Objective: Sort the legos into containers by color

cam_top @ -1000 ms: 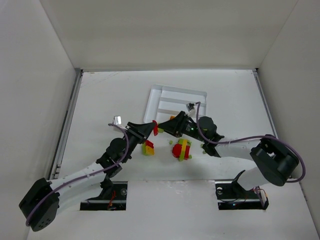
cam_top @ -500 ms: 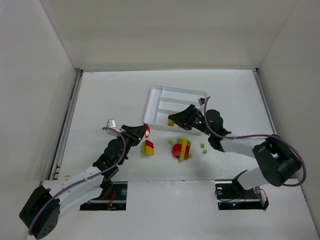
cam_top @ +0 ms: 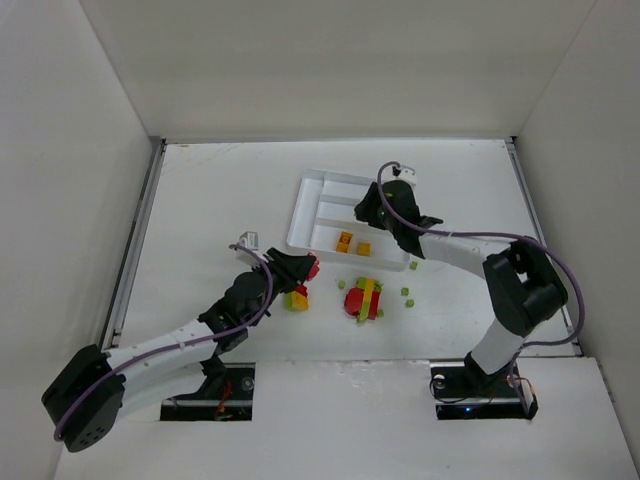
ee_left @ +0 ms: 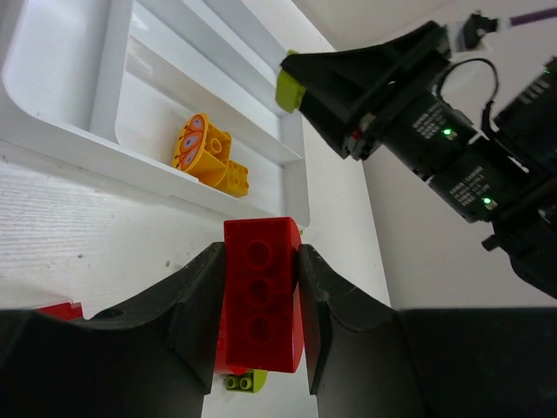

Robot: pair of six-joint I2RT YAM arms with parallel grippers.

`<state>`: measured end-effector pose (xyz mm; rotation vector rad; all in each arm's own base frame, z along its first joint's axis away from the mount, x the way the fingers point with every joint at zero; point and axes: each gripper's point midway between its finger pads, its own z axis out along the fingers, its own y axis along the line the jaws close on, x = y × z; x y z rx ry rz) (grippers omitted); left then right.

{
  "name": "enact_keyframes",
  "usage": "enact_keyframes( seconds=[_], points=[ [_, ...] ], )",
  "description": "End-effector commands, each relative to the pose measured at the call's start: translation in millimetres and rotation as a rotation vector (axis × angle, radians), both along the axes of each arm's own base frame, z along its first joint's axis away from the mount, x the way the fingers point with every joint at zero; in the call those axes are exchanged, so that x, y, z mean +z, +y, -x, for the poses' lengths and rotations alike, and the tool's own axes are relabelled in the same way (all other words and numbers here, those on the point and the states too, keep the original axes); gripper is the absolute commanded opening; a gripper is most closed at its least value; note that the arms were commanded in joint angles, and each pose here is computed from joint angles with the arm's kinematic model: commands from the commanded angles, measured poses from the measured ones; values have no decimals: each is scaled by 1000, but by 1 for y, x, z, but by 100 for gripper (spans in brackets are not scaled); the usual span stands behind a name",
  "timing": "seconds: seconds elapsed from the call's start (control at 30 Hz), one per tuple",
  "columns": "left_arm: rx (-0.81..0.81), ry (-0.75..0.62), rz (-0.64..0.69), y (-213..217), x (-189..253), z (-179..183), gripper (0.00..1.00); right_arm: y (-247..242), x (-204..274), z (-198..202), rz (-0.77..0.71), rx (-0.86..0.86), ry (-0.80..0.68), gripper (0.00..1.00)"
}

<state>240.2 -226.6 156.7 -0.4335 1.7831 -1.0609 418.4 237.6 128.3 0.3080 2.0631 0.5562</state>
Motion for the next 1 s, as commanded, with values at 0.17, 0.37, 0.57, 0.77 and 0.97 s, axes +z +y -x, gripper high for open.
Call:
enact_keyframes(
  seconds=[0.17,0.37,0.57,0.77,0.97],
  points=[
    [4,-92,40,-1,35,-4,15,-29,-24,-13,206,-94,38,48],
    [7,-95,18,-7,39,-13,15,-31,-32,-21,214,-105,50,50],
    [41,-100,-24,-11,45,-32,15,-36,-34,-29,225,-121,46,58],
    [82,-90,-65,-17,47,-62,15,-38,-25,-28,213,-124,28,78],
    [123,-84,-117,-27,51,-103,15,-44,-4,-11,167,-124,-18,77]
  ],
)
